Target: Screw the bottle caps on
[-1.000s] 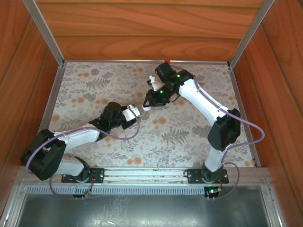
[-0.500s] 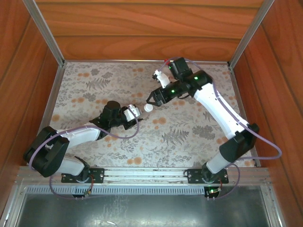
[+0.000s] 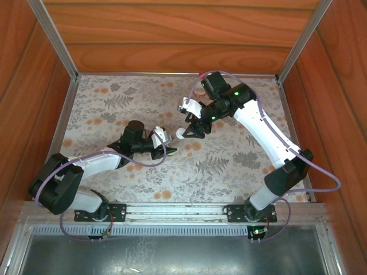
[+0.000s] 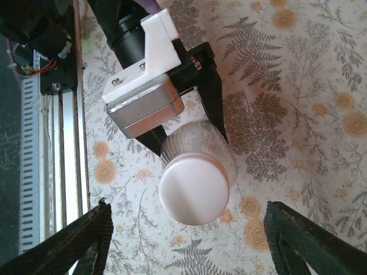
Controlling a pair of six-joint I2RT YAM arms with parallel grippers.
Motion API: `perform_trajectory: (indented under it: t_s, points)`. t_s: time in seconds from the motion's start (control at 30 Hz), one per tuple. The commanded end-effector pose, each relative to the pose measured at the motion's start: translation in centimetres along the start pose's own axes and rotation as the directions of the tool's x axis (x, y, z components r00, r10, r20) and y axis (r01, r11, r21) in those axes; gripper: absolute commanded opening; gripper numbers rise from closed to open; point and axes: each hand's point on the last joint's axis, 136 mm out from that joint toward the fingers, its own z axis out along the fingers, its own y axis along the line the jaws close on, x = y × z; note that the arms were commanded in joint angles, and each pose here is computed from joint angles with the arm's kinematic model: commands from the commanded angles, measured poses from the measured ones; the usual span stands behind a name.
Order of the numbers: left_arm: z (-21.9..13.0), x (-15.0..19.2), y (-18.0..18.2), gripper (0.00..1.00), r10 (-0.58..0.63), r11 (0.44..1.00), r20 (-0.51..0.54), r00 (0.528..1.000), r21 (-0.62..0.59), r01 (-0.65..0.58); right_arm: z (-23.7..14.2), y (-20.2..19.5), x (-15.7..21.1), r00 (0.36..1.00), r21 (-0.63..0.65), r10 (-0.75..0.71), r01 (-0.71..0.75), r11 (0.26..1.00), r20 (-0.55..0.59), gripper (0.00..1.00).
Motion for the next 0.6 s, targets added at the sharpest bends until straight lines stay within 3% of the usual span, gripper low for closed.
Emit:
perform_trajectory:
  t_s: [0.0, 0.27, 0.57]
  points:
    - [-0.4, -2.3, 0.1, 0.5, 0.021, 0.999, 0.063, 0.998, 0.025, -0.023, 1.1, 0.7, 0.6, 0.999, -0.053, -0.04, 0.039, 0.998, -0.033, 0.72]
    - [-0.5, -2.5, 0.1, 0.5, 0.021, 1.0, 0.064, 0.998, 0.02, -0.022, 2.7, -0.2, 1.4, 0.997, -0.069, -0.012, 0.006, 0.998, -0.08, 0.67]
    - [-0.5, -2.3, 0.5, 0.5, 0.02, 1.0, 0.054, 0.998, 0.001, -0.02, 3.1, -0.4, 1.1, 0.998, -0.061, 0.015, -0.019, 0.998, -0.067, 0.52]
